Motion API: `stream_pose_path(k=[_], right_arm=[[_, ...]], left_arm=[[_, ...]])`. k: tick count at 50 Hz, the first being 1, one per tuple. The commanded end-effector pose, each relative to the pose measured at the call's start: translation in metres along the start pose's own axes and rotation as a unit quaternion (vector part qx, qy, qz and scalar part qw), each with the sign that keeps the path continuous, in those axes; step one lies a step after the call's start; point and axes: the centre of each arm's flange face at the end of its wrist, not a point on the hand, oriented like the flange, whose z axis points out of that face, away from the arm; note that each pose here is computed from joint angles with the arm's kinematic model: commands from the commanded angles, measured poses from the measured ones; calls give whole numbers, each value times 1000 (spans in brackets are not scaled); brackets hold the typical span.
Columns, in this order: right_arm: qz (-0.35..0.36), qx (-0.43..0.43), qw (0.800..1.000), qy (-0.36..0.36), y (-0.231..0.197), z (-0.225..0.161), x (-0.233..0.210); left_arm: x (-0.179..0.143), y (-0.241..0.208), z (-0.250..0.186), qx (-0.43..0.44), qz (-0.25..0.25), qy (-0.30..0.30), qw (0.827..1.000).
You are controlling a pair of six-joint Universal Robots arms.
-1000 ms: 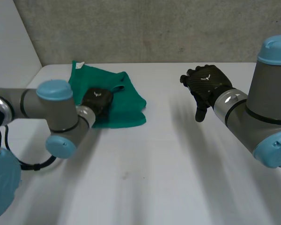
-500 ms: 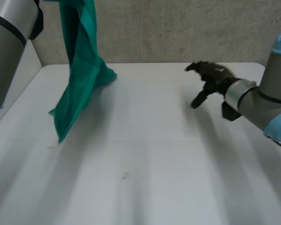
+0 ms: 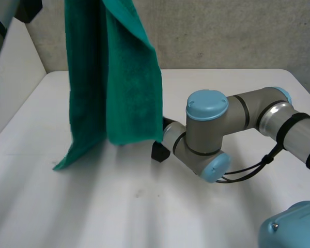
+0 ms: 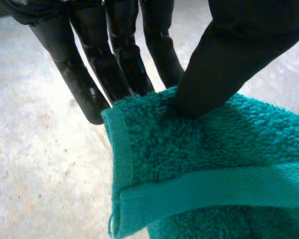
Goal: Fold the towel.
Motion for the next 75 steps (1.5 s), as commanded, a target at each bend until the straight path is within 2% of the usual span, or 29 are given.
stream_pose_path(k=[1,8,15,19,22,23,25,28,29,30,31,32,33,34,35,37,41,43,49,52,53,54,59,63,68,70,75], right_arm=[[-10,30,999,-7,-2,13,-7],[-10,-4,999,-36,36,18,-26],[-10,-1,999,-33,37,20,-26],[-17,38,999,-3,10,17,-21],[-36,95,994,50,-44,5,-10],[-57,123,987,82,-73,-4,0],[-71,135,983,100,-87,-10,6],[-147,179,962,147,-140,-34,12],[-148,179,962,147,-140,-34,12],[-237,206,933,177,-182,-63,3],[-261,211,924,185,-192,-71,1],[-261,212,924,185,-192,-71,1],[-282,216,915,191,-200,-78,-2],[-321,224,898,202,-215,-92,-9],[-322,224,898,202,-215,-92,-10],[-403,234,860,205,-233,-119,-39],[-457,227,834,208,-236,-136,-56],[-469,212,830,215,-232,-139,-55],[-468,117,848,219,-196,-137,-40],[-462,86,856,216,-181,-130,-31],[-450,34,867,211,-150,-111,-11],[-450,33,867,211,-149,-111,-10],[-426,-56,878,213,-92,-85,32],[-409,-88,883,214,-68,-77,48],[-393,-86,891,209,-61,-74,46],[-366,-72,904,210,-63,-72,45],[-347,-43,912,216,-73,-70,42]], left_arm=[[0,-23,-5,26,-6,0,1000],[-3,-30,-1,36,-13,-19,999],[-11,-27,1,34,-50,-34,998],[-23,-16,5,27,-40,-55,997],[-38,-3,9,17,-26,-79,996],[-41,0,10,14,-23,-84,996],[-48,6,12,8,-19,-94,995],[-67,37,14,-26,-7,-119,993],[-71,42,14,-32,-5,-124,992],[-77,55,13,-47,-3,-132,990],[-80,62,13,-56,-3,-136,989],[-83,70,13,-64,-3,-140,988],[-86,78,12,-75,-4,-143,987],[-90,97,10,-97,-6,-150,984],[-92,107,9,-110,-9,-151,982],[-94,139,2,-154,-18,-156,976],[-88,198,-14,-235,-35,-155,959],[-85,221,-22,-269,-41,-152,950],[-71,302,-54,-373,-59,-141,915],[-66,325,-64,-396,-61,-138,906],[-65,332,-66,-403,-62,-135,903],[-63,343,-67,-405,-62,-134,902],[-62,376,-61,-391,-56,-133,909],[-67,389,-50,-364,-51,-140,920],[-70,392,-42,-334,-48,-144,930],[-68,390,-46,-341,-49,-139,929],[-56,357,-55,-352,-48,-124,927]])
